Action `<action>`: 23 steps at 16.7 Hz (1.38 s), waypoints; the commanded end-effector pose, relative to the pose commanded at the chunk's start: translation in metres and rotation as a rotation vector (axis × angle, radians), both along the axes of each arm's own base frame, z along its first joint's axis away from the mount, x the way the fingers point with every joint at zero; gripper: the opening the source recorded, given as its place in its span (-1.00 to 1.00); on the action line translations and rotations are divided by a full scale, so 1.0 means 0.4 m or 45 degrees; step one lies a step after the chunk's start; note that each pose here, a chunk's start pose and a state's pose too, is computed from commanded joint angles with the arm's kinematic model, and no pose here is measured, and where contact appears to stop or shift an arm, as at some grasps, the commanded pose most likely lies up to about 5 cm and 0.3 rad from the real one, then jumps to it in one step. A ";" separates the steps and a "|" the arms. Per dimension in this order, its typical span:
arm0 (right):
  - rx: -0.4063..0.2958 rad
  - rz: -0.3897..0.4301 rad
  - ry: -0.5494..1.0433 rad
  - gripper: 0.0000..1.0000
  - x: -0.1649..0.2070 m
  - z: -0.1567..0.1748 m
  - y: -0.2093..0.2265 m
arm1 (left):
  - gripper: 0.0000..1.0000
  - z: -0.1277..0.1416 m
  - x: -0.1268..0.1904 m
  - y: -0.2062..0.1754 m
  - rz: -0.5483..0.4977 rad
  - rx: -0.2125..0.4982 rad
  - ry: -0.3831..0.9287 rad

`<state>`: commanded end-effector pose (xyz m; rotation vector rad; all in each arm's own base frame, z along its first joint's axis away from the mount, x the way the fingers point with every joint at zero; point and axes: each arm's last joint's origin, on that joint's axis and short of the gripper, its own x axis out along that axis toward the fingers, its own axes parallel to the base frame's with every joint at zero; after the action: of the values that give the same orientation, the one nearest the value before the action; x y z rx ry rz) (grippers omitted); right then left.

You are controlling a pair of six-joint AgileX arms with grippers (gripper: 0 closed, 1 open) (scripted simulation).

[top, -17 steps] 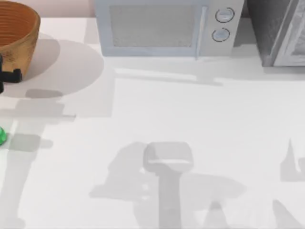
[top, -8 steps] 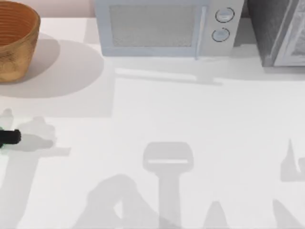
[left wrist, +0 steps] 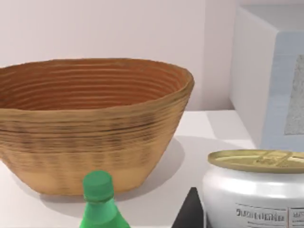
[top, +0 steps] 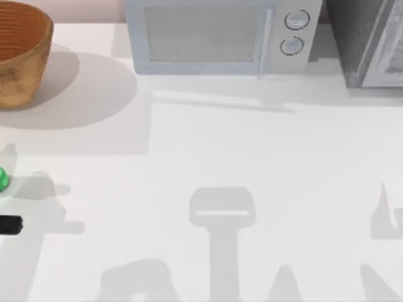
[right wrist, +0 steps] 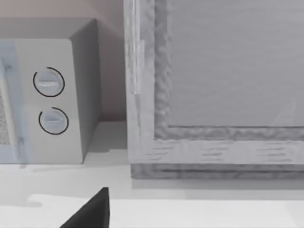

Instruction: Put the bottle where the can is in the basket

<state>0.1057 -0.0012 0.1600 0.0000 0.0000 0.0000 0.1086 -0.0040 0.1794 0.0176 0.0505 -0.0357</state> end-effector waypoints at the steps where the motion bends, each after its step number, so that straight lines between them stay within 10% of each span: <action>1: 0.000 0.000 0.000 1.00 0.000 0.000 0.000 | -1.00 -0.016 -0.004 0.002 0.012 -0.007 -0.025; 13: 0.000 0.000 0.000 1.00 0.000 0.000 0.000 | -1.00 -0.049 -0.007 0.006 0.042 -0.020 -0.059; 23: 0.000 0.000 0.000 1.00 0.000 0.000 0.000 | -1.00 0.098 0.082 -0.016 -0.166 -0.007 -0.080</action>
<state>0.1057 -0.0012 0.1600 0.0000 0.0000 0.0000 0.1416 -0.0105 0.2187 0.0162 -0.0138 -0.1656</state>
